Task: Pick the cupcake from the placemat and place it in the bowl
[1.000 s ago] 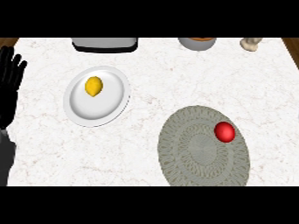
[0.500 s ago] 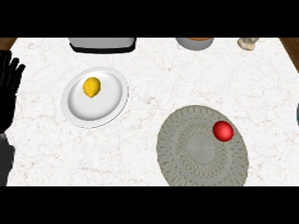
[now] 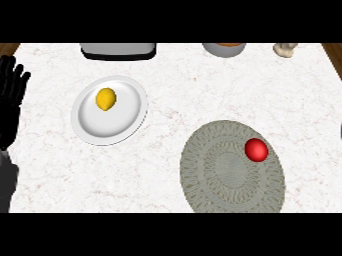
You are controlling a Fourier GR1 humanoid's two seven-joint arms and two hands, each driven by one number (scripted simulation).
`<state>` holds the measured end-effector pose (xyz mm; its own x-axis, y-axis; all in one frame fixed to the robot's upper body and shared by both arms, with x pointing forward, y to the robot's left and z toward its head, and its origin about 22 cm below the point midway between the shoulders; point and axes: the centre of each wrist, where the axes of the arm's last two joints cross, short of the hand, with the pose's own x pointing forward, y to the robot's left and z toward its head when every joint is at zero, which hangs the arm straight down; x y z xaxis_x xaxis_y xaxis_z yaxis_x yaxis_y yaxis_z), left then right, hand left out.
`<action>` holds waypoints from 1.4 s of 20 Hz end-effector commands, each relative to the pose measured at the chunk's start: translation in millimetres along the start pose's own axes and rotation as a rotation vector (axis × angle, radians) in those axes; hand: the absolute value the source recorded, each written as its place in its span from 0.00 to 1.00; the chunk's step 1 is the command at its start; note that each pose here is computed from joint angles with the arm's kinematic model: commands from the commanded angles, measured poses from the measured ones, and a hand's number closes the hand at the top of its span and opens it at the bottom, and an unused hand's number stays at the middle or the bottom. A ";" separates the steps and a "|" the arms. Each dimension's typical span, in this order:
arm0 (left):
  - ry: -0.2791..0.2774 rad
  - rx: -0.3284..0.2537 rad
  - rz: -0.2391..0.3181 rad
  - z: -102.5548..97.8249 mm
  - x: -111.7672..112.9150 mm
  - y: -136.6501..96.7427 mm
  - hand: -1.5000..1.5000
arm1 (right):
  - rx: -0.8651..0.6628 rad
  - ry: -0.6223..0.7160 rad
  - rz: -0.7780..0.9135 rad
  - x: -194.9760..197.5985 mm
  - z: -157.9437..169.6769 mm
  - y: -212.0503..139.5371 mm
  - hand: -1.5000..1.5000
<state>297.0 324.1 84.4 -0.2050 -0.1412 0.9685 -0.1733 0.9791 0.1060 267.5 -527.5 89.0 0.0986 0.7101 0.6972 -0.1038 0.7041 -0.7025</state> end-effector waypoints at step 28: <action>-0.019 -0.001 0.014 -0.2 -0.9 6.9 0.50 | -0.533 -0.068 -0.500 -61.0 143.9 -110.0 0.00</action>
